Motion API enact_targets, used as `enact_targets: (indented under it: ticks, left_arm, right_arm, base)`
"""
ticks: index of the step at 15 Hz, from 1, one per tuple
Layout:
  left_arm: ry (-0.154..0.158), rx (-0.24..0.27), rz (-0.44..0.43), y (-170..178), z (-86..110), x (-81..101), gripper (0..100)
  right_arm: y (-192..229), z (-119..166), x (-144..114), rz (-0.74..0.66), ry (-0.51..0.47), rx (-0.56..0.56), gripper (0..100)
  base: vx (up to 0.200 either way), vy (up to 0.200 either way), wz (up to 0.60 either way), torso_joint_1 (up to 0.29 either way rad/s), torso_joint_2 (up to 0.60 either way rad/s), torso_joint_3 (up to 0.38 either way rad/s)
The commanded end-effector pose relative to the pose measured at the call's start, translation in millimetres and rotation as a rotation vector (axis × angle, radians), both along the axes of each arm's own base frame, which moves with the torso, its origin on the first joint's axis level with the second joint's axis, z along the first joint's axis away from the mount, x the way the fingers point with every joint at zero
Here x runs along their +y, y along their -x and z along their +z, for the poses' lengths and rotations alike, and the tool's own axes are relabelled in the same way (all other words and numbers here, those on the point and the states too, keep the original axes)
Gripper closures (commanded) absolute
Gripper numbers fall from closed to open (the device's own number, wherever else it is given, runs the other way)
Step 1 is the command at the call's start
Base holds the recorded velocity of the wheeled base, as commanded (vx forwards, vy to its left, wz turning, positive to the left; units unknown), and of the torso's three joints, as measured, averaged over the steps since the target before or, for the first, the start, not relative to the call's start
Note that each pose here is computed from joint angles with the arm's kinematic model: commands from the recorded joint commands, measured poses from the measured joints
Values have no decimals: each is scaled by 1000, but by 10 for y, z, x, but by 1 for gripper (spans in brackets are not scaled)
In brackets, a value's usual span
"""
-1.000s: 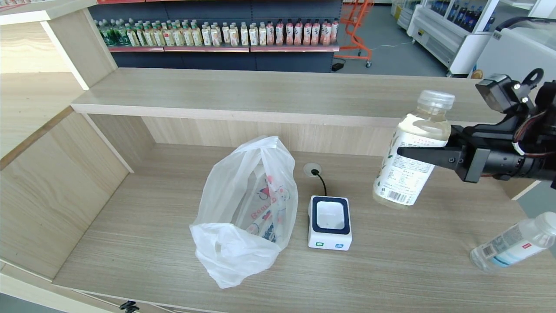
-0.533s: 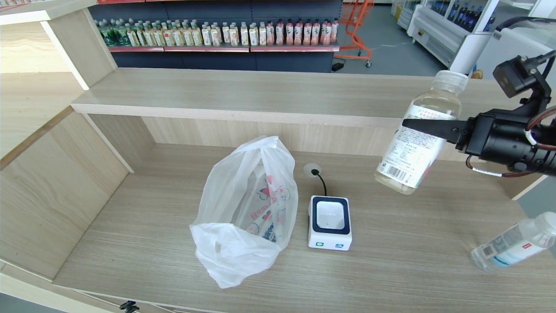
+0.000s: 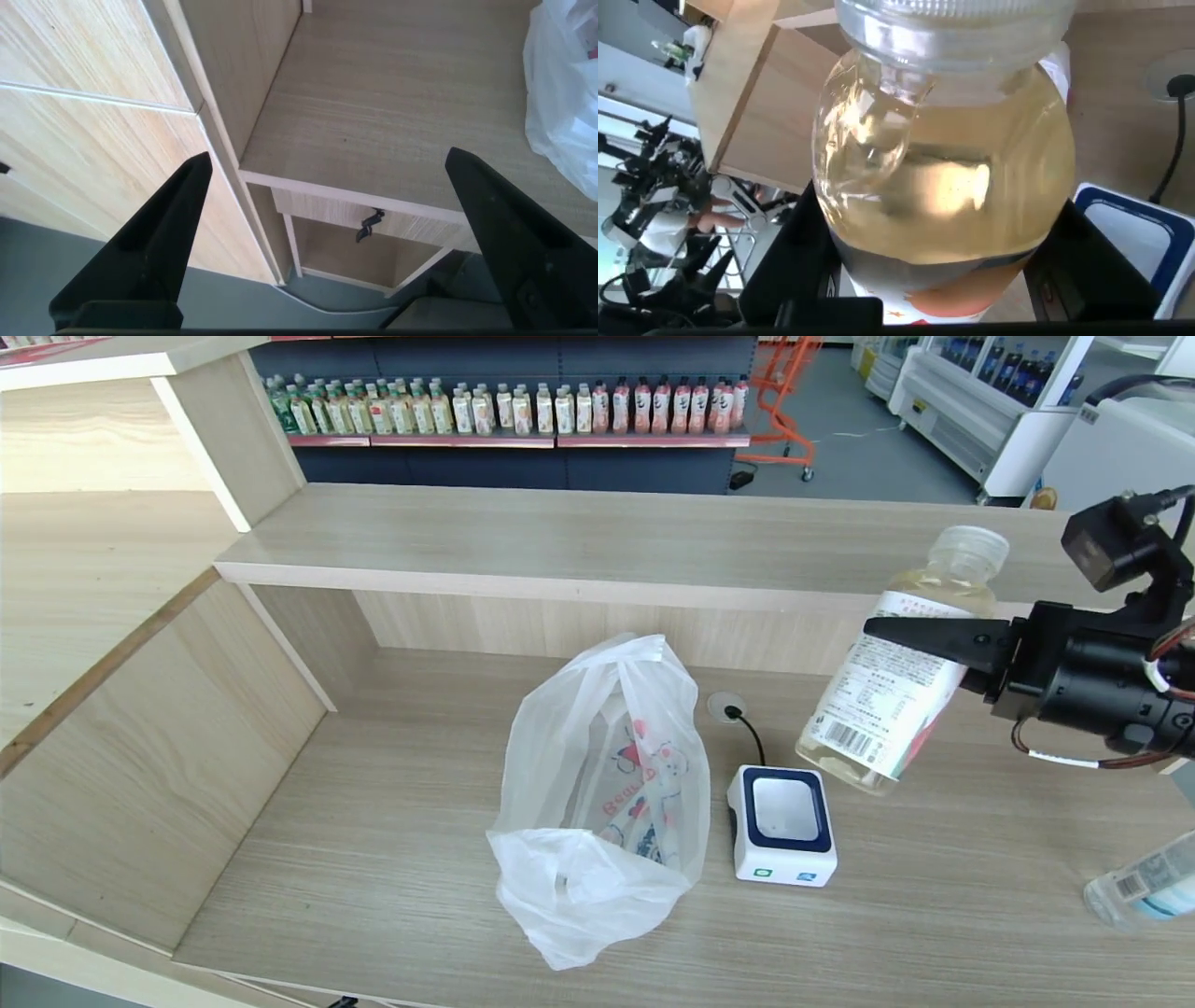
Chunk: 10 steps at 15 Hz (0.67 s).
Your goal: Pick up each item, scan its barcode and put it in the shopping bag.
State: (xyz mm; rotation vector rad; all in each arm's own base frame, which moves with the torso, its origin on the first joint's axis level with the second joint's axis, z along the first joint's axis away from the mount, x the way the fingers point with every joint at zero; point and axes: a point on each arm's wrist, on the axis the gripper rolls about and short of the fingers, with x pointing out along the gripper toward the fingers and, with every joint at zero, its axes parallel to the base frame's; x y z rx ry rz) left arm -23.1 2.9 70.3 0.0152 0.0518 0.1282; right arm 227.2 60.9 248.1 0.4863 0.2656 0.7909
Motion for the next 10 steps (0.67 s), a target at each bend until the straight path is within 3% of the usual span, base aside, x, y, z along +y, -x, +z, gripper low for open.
enact_targets:
  ticks: [1,5,10]
  left_arm:
    - [0,0,0,0,0,0,0]
    - [0,0,0,0,0,0,0]
    - [0,0,0,0,0,0,0]
  right_arm:
    - [8,-56,90,27,15,13,100]
    - [-95,-294,178,-10,154,-15,100]
    - [-292,-497,462,-5,240,-40,100]
  base:
    - [0,0,0,0,0,0]
    - [0,0,0,0,0,0]
    - [0,0,0,0,0,0]
